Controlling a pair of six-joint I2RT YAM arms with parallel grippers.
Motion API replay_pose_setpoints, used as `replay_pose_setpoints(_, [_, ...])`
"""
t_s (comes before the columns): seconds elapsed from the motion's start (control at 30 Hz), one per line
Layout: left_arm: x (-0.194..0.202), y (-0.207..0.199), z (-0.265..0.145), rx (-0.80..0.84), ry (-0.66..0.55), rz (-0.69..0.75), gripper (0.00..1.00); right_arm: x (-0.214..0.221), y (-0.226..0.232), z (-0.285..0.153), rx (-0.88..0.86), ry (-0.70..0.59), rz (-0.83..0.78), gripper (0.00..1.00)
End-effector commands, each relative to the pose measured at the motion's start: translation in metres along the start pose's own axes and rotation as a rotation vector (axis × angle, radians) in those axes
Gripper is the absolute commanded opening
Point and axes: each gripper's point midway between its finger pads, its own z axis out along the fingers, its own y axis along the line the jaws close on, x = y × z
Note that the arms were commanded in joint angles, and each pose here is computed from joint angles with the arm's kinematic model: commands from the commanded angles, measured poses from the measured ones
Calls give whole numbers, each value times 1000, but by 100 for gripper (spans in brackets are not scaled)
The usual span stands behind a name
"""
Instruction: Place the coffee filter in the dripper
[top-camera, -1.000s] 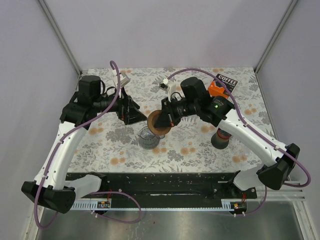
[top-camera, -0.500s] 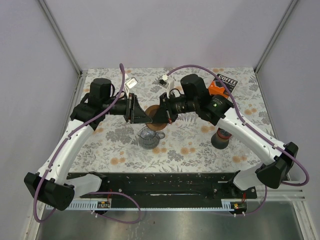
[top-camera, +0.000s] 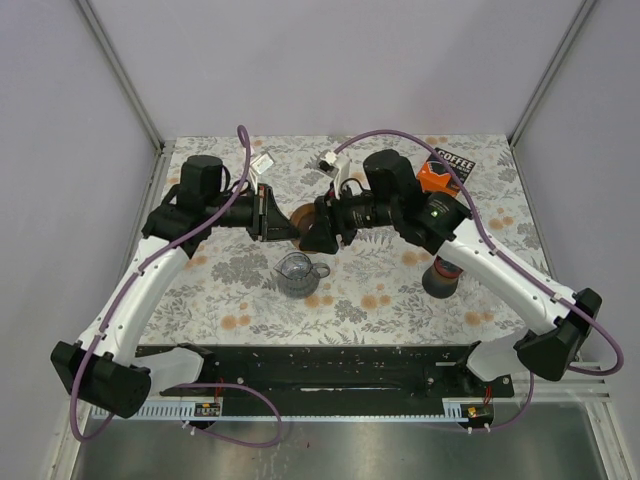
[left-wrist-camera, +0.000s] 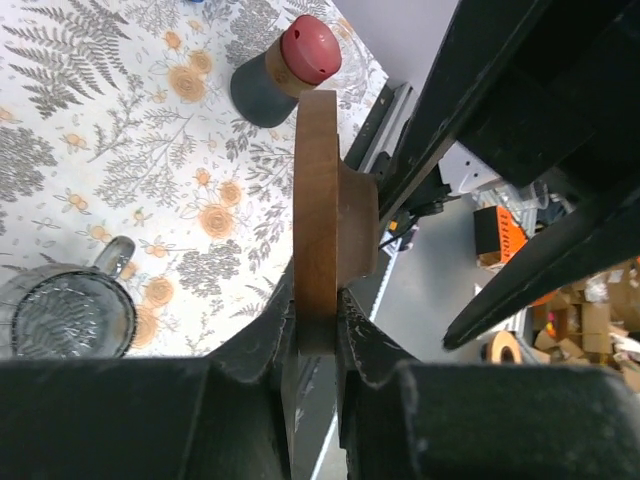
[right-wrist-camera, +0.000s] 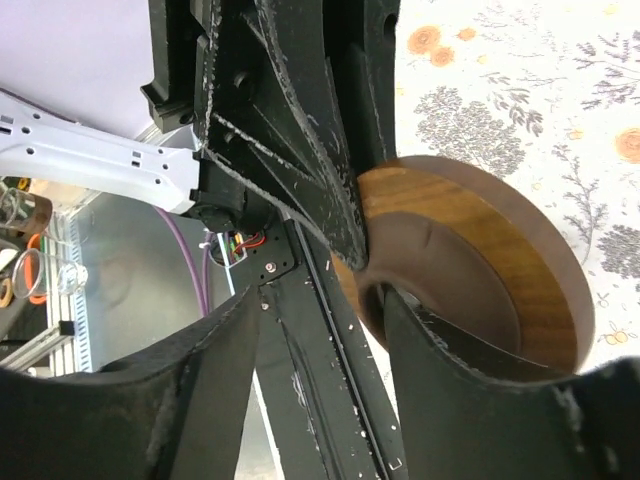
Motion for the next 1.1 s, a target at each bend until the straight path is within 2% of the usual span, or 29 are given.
replay_pose_setpoints(0.0, [-18,1,-12,-26,-68,186,0,-17,-3,-31,106,-81,-47,63])
replay_pose_setpoints(0.17, [-25,31,-20,-197,-79,331,0,-16,-13,-49,202,-81,-42,64])
replay_pose_setpoints(0.37, [-42,63,-46,-465,-64,702,0,-28,-43,-62,349,-120,64,73])
replay_pose_setpoints(0.47, [-58,86,-71,-688,19,917,0,-45,-58,-68,388,-157,127,74])
replay_pose_setpoints(0.57, [-70,104,-106,-906,164,1134,0,-58,-66,-67,401,-186,182,78])
replay_pose_setpoints(0.67, [-84,104,-142,-1074,302,1385,0,-67,-70,-57,388,-193,215,79])
replay_pose_setpoints(0.73, [-94,96,-159,-1159,342,1536,0,-72,-68,-47,345,-190,240,80])
replay_pose_setpoints(0.83, [-89,69,-159,-1150,367,1955,0,-82,-60,-33,265,-196,256,81])
replay_pose_setpoints(0.9, [-73,55,-143,-1103,367,2277,0,-89,-58,-27,233,-212,267,81])
replay_pose_setpoints(0.93, [-63,48,-130,-1064,327,2402,0,-91,-56,-22,214,-217,269,81])
replay_pose_setpoints(1.0, [-46,34,-116,-1005,256,2587,0,-92,-49,-12,169,-208,262,81])
replay_pose_setpoints(1.07, [-36,28,-105,-980,205,2703,0,-91,-42,-2,148,-195,253,81])
